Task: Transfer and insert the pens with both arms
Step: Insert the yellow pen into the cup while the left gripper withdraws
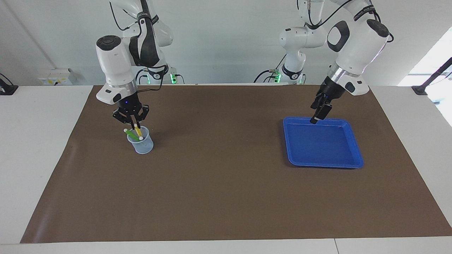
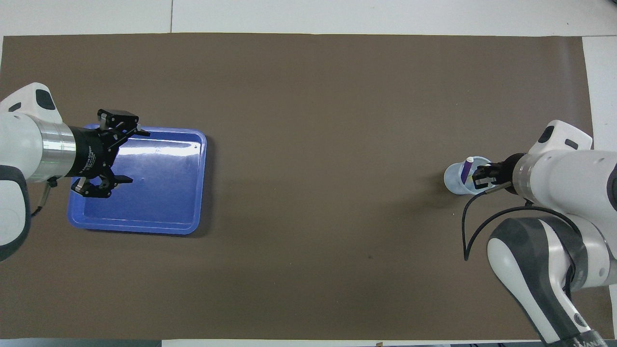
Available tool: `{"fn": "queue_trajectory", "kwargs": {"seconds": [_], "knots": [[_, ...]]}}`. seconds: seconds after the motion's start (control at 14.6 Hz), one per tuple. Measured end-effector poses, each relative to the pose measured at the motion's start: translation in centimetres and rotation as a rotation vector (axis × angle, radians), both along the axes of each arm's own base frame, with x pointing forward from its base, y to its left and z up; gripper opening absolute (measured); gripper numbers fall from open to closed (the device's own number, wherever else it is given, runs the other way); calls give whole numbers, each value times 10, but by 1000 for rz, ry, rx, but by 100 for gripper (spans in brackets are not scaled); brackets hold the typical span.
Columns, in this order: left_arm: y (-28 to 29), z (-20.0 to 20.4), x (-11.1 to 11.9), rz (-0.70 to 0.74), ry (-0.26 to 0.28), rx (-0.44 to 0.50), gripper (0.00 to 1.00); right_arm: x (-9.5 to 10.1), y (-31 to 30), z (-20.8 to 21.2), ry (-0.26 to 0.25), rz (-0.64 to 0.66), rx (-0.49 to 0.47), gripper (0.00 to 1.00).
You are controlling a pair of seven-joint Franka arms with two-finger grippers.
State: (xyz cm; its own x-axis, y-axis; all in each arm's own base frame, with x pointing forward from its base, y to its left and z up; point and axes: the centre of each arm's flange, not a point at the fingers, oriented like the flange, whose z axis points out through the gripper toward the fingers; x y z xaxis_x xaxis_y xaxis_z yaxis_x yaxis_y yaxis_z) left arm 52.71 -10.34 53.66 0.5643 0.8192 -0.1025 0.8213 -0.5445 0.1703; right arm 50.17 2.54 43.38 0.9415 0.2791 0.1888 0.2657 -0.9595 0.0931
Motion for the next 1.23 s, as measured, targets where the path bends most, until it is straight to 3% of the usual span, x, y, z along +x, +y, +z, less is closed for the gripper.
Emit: {"fn": "queue_trajectory", "kwargs": {"seconds": [0.14, 0.48, 0.82, 0.96, 1.23], "knots": [[7, 12, 5, -191, 31, 95, 100, -1, -4, -6, -13, -6, 3, 18], [18, 43, 13, -641, 87, 220, 100, -4, -7, -12, -13, -13, 6, 18], [25, 71, 3, -1014, 138, 223, 100, -6, -15, -18, -9, -55, 38, 18], [28, 76, 2, -1101, 136, 214, 100, -7, -18, -21, -5, -76, 60, 18], [21, 73, 3, -1121, 133, 214, 100, -7, -23, -27, 5, -95, 70, 18]]}}
